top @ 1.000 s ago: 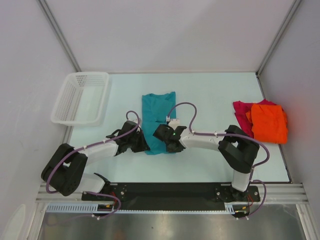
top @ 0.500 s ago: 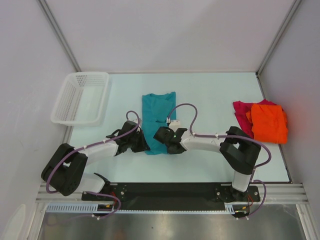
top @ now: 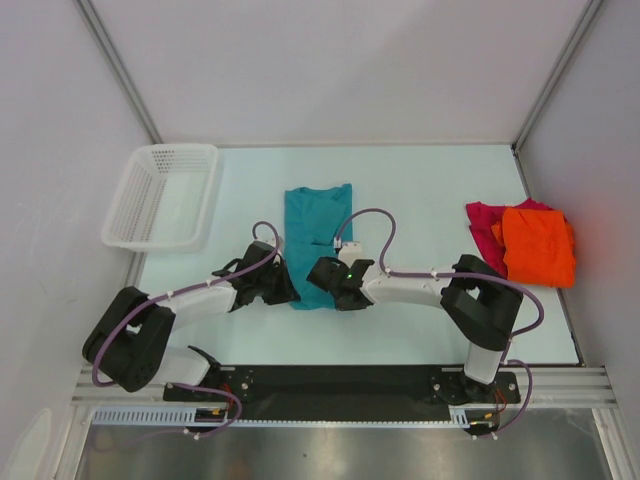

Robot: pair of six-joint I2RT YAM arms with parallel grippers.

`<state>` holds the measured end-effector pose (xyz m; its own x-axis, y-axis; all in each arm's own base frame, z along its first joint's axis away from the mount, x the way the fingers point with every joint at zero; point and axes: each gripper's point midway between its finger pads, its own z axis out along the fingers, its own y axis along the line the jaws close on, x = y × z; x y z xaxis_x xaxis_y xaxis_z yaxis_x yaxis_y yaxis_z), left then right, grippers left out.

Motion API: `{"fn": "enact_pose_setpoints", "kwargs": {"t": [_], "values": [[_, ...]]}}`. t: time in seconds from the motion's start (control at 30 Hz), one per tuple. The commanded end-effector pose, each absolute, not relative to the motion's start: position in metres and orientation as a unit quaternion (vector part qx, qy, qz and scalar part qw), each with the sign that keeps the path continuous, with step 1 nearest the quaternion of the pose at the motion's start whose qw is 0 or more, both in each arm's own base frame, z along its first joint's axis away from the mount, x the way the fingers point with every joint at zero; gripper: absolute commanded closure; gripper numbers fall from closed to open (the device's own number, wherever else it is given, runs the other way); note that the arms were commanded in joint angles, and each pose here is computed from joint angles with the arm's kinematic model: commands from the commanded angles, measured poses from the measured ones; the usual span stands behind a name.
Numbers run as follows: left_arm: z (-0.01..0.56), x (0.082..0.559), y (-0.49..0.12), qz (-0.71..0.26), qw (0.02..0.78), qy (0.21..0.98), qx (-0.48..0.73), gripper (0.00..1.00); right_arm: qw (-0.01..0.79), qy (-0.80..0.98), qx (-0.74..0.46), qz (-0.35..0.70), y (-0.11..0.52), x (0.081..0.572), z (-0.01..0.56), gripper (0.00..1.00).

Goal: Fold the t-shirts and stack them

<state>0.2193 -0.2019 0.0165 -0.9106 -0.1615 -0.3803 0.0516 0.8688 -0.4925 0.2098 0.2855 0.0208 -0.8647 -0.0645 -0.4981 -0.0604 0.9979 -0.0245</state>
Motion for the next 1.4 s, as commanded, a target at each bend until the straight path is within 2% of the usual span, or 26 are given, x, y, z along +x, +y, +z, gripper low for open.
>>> {"fn": "enact_pose_setpoints", "kwargs": {"t": [0.0,0.07,0.1,0.2,0.47,0.73,0.9,1.2,1.37], "values": [[0.008,0.207,-0.194,-0.235,0.195,0.952,-0.017,0.96,0.238,0.969,-0.046,-0.045,0.267,0.195,0.005,0.74],[0.008,0.207,-0.193,-0.233,0.194,0.953,-0.016,0.96,0.233,0.970,-0.048,-0.045,0.268,0.194,-0.001,0.80],[0.009,0.207,-0.194,-0.234,0.195,0.952,-0.015,0.96,0.232,0.970,-0.049,-0.043,0.269,0.194,-0.002,0.88],[0.012,0.207,-0.193,-0.233,0.198,0.952,-0.014,0.96,0.227,0.972,-0.052,-0.035,0.273,0.192,-0.007,1.00],[0.023,0.206,-0.193,-0.240,0.204,0.949,-0.009,0.98,0.244,0.968,-0.063,-0.018,0.280,0.188,0.004,1.00],[0.051,0.196,-0.187,-0.248,0.220,0.944,0.004,1.00,0.279,0.959,-0.057,-0.009,0.277,0.177,0.049,1.00],[0.066,0.182,-0.179,-0.249,0.219,0.944,0.002,1.00,0.291,0.955,-0.061,-0.010,0.278,0.153,0.075,1.00],[0.112,0.149,-0.179,-0.315,0.230,0.921,-0.017,0.99,0.319,0.946,-0.055,0.013,0.285,0.104,0.130,1.00],[0.141,0.141,-0.172,-0.327,0.246,0.912,-0.035,0.99,0.340,0.938,-0.059,0.016,0.286,0.093,0.160,1.00]]}}
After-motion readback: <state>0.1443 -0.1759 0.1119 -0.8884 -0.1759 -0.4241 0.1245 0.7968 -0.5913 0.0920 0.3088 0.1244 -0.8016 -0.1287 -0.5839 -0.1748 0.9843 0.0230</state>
